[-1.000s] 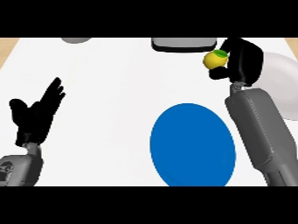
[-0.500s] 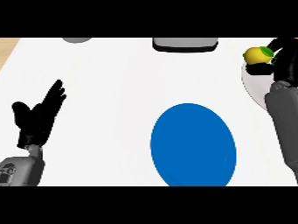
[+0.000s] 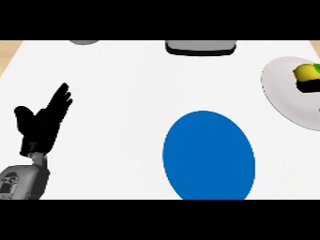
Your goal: Pick the lemon from the plate and place it in the plate
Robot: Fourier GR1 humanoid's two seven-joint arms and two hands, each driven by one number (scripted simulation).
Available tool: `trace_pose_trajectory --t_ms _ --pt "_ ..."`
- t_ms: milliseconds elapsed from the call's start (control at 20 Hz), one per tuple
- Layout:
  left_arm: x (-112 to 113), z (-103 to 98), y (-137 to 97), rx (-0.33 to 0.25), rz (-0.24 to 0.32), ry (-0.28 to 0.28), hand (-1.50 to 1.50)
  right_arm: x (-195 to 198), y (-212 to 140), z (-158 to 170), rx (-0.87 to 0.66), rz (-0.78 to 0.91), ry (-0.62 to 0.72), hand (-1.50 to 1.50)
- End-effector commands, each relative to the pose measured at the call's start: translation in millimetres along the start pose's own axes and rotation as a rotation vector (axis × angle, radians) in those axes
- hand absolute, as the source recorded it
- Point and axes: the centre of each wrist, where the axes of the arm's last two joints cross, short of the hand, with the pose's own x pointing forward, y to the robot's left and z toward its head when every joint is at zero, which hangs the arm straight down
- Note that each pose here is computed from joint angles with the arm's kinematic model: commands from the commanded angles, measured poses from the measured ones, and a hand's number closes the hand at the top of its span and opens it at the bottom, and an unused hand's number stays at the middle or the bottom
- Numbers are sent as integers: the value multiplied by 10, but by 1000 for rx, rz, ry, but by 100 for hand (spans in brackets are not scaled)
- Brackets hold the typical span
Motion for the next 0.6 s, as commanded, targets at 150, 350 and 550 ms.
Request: trace_pose_trajectory --t_ms 150,350,550 --pt "36 27 -40 -13 -3 -9 0 -426 46 -27 200 -120 140 150" --pt "26 61 -94 -13 4 -15 0 -674 -162 -145 263 -114 31 -150" --pt "-97 40 -57 -19 -5 -13 0 -614 -164 -159 132 -163 -97 -150"
